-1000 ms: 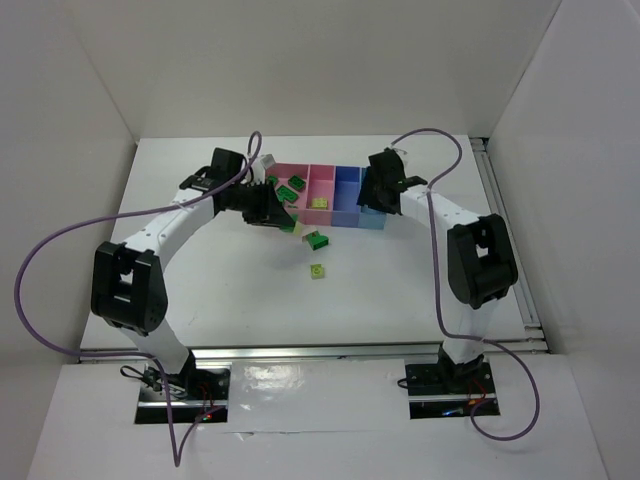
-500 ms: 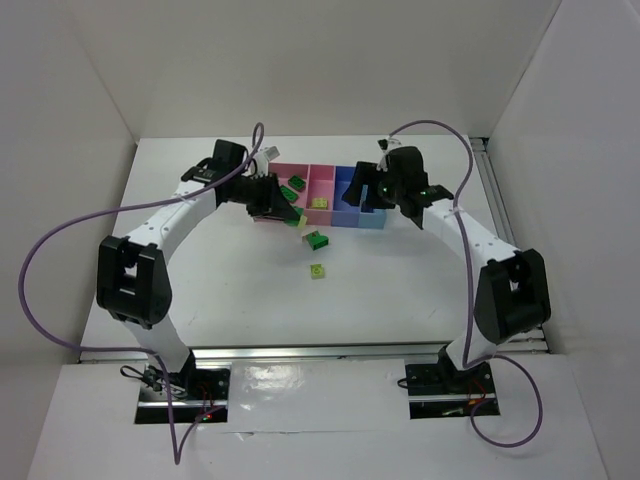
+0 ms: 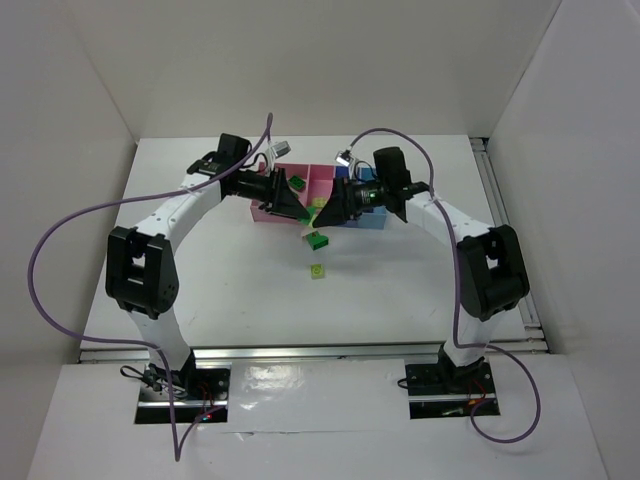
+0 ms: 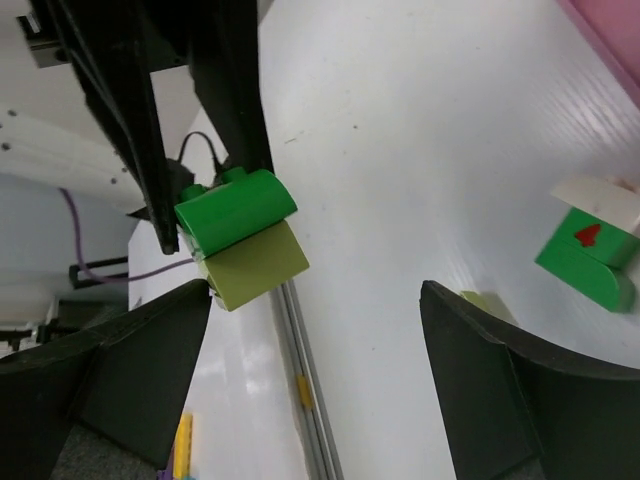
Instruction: Sort the legos into containers by color
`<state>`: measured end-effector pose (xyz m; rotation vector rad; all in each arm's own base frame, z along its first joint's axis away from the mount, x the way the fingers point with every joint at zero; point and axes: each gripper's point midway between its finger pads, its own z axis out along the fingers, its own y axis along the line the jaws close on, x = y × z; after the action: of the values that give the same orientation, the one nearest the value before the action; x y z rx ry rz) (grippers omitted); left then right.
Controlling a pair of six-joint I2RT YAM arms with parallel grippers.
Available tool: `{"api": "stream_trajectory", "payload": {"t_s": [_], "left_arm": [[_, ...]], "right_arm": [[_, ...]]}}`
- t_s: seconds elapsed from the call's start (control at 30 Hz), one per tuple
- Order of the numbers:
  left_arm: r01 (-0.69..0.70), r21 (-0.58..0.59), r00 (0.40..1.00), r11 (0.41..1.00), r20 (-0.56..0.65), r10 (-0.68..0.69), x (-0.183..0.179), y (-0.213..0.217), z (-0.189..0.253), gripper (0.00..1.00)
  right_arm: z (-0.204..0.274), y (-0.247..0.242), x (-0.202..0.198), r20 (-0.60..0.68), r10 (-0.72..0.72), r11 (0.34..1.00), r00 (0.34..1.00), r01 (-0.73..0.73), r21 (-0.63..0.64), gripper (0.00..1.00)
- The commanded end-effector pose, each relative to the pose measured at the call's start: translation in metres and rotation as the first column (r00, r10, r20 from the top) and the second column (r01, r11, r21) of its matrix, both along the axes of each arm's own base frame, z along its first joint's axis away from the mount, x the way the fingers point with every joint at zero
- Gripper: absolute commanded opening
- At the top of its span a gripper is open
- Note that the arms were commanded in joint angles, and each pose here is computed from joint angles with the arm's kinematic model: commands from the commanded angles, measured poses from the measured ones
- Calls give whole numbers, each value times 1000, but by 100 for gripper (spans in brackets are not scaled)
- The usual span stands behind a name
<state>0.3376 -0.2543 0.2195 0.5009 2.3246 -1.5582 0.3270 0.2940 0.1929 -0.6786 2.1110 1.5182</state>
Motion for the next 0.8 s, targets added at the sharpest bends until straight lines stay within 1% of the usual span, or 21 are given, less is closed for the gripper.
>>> {"api": "stream_trajectory", "payload": {"t_s": [0.0, 0.03, 0.07, 0.2, 0.3, 0.33, 0.43, 0.47, 0.53, 0.63, 0.77], "left_arm": [[90, -106, 994, 990, 78, -82, -5, -5, 31, 0], [93, -106, 993, 990, 86, -84, -5, -4, 31, 0], [102, -116, 992, 988, 85, -93, -6, -5, 32, 0], [108, -123, 992, 987, 84, -98, -8, -5, 33, 0], [108, -123, 992, 987, 84, -98, -8, -5, 33, 0], [108, -123, 992, 987, 84, -98, -8, -5, 33, 0], [99, -113, 992, 989, 85, -90, -6, -5, 32, 0], [87, -103, 994, 991, 78, -79, -4, -4, 30, 0], [37, -71, 996, 997, 80, -32, 6, 0, 26, 0], [-20, -61, 996, 998, 91, 25, 18, 7, 29, 0], [-98, -34, 991, 995, 90, 100, 31, 16, 29, 0]], "right_arm": [[36, 12, -3, 78, 95, 990, 992, -103, 95, 90], [39, 13, -2, 98, 98, 987, 990, -109, 115, 88], [39, 14, -1, 99, 93, 987, 991, -105, 124, 83], [50, 20, -7, 100, 120, 973, 988, -137, 187, 71], [48, 24, -8, 87, 130, 972, 988, -144, 184, 65], [48, 24, -8, 87, 130, 972, 988, -144, 184, 58], [49, 26, -13, 85, 148, 969, 985, -161, 186, 47], [46, 26, -11, 79, 135, 973, 988, -147, 177, 37], [40, 26, -8, 68, 111, 980, 992, -120, 155, 36], [26, 21, -2, 26, 60, 991, 998, -63, 115, 35], [17, 14, 5, 15, 0, 998, 1000, -1, 65, 35]]}}
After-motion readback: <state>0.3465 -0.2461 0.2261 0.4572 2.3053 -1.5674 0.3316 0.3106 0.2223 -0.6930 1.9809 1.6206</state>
